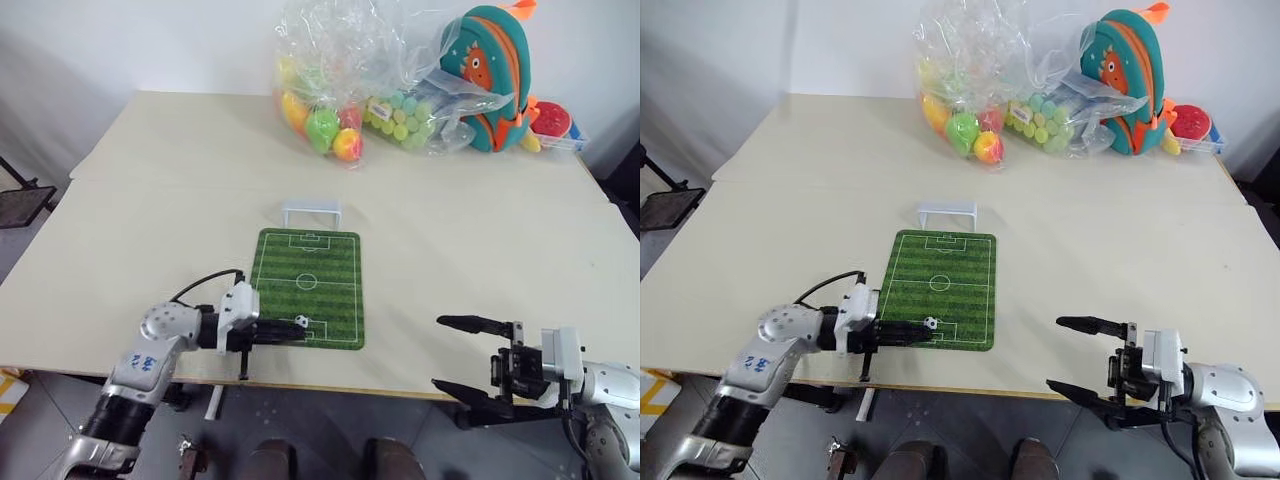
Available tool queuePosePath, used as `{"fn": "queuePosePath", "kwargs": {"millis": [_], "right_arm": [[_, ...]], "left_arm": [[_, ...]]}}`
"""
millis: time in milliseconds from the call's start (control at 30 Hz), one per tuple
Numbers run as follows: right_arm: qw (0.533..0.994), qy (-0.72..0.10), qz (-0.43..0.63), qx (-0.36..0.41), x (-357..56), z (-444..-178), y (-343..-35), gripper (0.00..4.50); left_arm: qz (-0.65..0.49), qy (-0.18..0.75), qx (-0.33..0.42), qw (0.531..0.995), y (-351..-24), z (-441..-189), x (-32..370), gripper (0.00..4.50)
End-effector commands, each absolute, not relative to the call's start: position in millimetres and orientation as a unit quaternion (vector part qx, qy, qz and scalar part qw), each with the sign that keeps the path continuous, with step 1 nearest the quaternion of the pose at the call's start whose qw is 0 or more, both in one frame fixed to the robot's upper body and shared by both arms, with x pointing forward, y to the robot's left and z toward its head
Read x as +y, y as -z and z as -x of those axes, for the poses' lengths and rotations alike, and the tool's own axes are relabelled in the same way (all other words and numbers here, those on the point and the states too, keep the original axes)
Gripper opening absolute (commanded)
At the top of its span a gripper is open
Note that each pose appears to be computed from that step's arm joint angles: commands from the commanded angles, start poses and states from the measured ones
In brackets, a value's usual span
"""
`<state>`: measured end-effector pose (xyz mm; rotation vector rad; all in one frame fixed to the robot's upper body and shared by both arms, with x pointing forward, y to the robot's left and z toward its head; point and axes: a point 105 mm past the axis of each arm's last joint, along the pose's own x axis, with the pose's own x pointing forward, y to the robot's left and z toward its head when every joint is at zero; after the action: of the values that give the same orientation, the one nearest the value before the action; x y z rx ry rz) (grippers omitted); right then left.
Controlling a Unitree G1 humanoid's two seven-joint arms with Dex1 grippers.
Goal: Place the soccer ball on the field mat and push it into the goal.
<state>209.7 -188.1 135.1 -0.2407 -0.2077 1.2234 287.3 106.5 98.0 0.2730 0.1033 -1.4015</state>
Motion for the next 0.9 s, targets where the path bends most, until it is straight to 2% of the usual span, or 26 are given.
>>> {"fn": "queuePosePath", "kwargs": {"millis": [33, 133, 300, 433, 533, 700, 900], "right_arm": [[0.812, -0.556, 0.122, -0.126, -183.6, -210.4, -144.9, 4.5], [0.819, -0.544, 0.121, -0.138, -180.6, -211.9, -148.1, 4.5], [0.841, -0.508, 0.104, -0.156, -174.8, -215.8, -150.6, 4.5], [0.855, -0.479, 0.093, -0.177, -169.8, -221.4, -157.0, 4.5], [0.87, -0.443, 0.094, -0.194, -174.3, -230.3, -164.1, 4.5], [0.89, -0.382, 0.116, -0.219, -187.4, -246.5, -169.7, 4.5], [0.889, -0.389, 0.108, -0.215, -186.2, -251.6, -166.4, 4.5]], "left_arm": [[-0.142, 0.615, 0.03, 0.775, -100.5, -308.8, 101.7, 0.02], [-0.144, 0.559, 0.008, 0.817, -110.5, -338.1, 104.1, 0.02], [-0.173, 0.504, -0.082, 0.842, -146.3, -372.2, 117.7, 0.02], [-0.138, 0.574, -0.113, 0.799, -160.4, -341.5, 128.8, 0.02], [-0.125, 0.592, -0.09, 0.791, -156.6, -313.3, 152.3, 0.02], [-0.112, 0.5, -0.035, 0.858, -144.8, -277.3, 216.6, 0.02], [-0.108, 0.363, 0.001, 0.926, -128.2, -257.1, 277.6, 0.02]]}}
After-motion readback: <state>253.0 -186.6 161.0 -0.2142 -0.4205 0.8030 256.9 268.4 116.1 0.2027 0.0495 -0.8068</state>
